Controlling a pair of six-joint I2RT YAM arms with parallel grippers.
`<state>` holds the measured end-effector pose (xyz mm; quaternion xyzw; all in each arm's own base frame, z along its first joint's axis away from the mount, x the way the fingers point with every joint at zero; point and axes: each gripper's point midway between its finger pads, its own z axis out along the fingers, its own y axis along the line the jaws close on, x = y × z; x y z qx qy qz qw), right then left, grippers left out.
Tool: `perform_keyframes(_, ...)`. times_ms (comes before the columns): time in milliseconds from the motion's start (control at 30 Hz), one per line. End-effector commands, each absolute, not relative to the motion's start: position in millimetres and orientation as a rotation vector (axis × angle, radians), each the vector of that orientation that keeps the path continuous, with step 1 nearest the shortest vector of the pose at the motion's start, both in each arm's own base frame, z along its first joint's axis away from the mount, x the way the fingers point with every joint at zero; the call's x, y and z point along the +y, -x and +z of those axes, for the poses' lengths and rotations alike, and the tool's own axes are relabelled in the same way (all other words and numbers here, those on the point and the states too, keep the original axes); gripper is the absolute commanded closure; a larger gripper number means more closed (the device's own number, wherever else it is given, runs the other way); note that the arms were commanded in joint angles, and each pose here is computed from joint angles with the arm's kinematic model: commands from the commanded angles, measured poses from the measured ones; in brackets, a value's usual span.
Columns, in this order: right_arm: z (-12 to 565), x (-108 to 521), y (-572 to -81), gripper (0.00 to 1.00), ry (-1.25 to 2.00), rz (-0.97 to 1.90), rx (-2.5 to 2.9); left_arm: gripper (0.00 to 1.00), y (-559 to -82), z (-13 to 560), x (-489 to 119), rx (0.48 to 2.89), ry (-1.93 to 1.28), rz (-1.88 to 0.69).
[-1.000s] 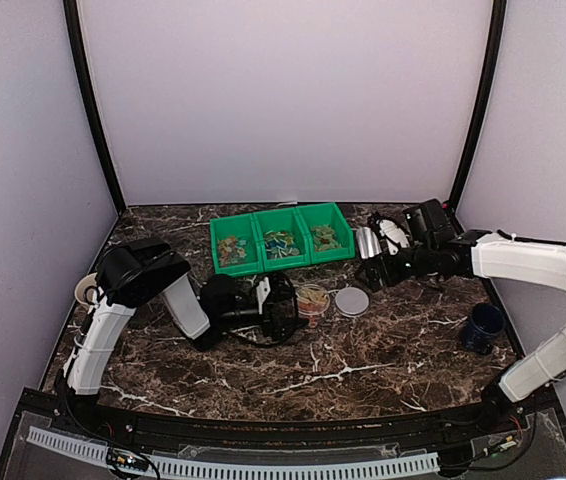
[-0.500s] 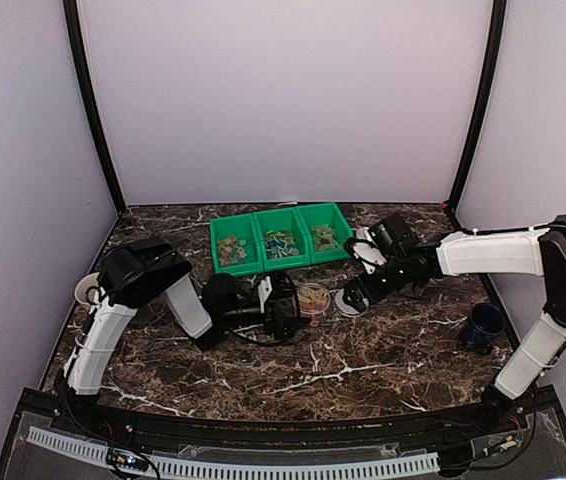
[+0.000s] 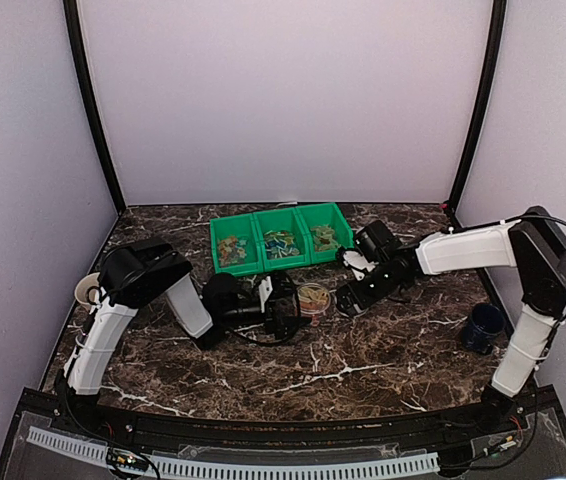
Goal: Pack the candies
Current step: Hold the packing bottle at the center of the board, then pick up the plate from the center of the board.
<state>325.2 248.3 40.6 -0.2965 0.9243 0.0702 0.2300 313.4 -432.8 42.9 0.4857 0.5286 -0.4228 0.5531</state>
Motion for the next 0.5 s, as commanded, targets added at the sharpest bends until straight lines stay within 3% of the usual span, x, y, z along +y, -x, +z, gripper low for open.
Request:
perform_keyframes(0,42.8,255.7,-334.0,0.03,0.779,0.197,2.521,0.1,-296.8,-31.1,-419.3,1.453,-1.216,-1.039)
perform_keyframes(467,37.0,261.2,-344.5,0.01,0.758,0.187,2.521,0.1,-296.9,-31.3,-419.2,1.453,-1.216,-1.041)
